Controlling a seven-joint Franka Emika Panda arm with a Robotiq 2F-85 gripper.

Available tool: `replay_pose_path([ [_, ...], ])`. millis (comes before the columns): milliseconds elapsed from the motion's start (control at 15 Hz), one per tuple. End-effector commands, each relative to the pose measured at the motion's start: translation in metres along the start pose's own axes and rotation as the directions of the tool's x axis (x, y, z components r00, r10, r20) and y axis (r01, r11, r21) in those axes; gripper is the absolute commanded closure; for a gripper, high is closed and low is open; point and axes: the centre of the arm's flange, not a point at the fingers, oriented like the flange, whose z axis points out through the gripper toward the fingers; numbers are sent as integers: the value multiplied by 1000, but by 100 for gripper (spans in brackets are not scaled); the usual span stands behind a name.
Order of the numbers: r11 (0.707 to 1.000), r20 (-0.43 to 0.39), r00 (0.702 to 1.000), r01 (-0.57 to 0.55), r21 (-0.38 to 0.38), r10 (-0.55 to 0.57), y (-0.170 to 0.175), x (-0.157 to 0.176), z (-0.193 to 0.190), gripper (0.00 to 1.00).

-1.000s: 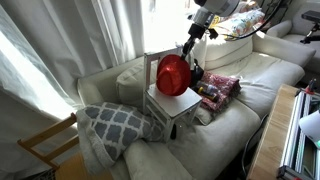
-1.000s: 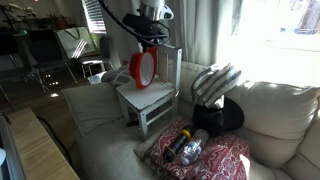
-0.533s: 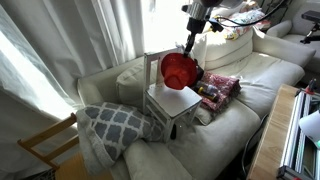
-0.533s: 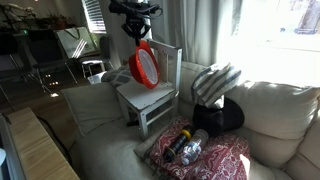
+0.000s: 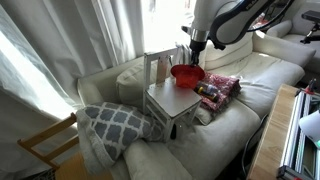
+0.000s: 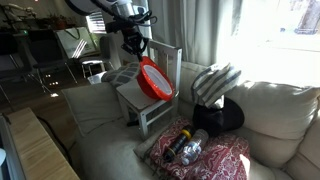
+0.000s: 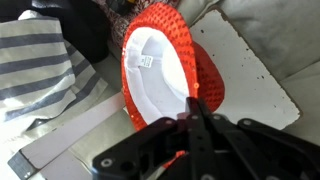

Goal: Pick up the red hat and turn it upside down on the chair, pick up the striped towel and put it in the red hat

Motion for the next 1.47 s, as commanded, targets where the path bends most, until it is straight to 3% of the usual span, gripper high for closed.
replay_pose_path([
  [0,999,34,999,15,39,-16,-37,8,14,99],
  [467,980,-42,998,43,193,-35,-87,35,36,99],
  [867,975,-149,987,94,203,-64,-96,53,48,99],
  [933,974,-152,986,101,201,-71,-96,54,50,79],
  [1400,969,-147,987,100,228,-67,-88,55,49,28],
])
